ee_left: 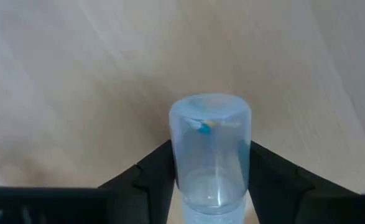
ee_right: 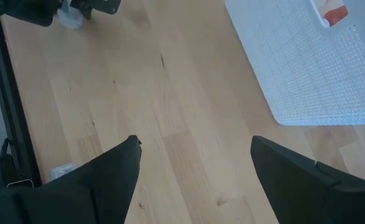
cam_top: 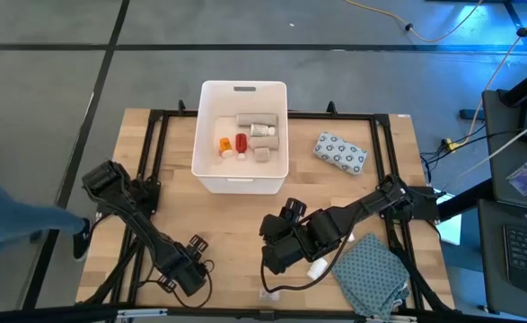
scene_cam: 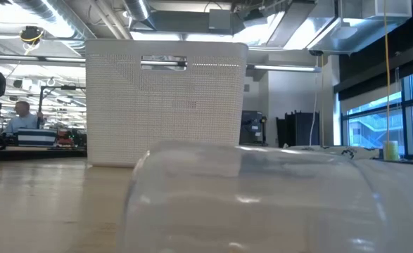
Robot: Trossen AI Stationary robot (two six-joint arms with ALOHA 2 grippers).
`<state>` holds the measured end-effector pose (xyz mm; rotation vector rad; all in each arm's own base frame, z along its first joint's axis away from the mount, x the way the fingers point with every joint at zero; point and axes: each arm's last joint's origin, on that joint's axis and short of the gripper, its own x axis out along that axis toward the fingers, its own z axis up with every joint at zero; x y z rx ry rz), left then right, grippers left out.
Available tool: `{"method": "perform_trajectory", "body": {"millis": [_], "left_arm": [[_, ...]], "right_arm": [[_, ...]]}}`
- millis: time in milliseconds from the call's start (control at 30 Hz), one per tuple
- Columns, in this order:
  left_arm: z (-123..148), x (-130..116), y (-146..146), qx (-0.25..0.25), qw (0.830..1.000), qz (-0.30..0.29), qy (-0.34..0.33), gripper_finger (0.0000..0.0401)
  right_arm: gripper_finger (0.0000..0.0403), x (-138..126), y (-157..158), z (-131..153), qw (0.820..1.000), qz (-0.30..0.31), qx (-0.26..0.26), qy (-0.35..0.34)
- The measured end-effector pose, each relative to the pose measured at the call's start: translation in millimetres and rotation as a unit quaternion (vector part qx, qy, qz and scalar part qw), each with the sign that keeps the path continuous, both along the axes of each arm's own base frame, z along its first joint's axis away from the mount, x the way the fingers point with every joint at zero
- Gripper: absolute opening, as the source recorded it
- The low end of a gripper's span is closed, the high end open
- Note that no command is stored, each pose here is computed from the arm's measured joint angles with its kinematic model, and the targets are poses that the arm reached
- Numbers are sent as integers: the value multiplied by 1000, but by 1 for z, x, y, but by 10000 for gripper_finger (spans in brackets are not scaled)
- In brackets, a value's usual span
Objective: Pick & place medical supplies in basket/bin
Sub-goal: Put the top transparent pill bottle into the white bin
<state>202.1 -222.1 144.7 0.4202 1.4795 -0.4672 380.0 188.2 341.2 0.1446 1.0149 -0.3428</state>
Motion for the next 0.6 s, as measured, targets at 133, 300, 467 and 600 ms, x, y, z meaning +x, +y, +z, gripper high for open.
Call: {"method": "perform_trajectory", "body": {"millis": [133, 300, 467, 600], "left_arm": [[12, -4, 5, 2, 1000, 8, -2, 149], [45, -7, 20, -5, 998, 58, -13, 156], [107, -5, 52, -17, 987, 129, -93, 161], [164, -1, 87, -28, 954, 202, -218, 155]], "right_arm": [[303, 0, 0, 0, 1000, 1, -1, 0], [303, 0, 0, 0, 1000, 12, -7, 3], [303, 1, -2, 0, 1000, 20, -13, 6], [303, 4, -8, 0, 1000, 21, -18, 8]]}}
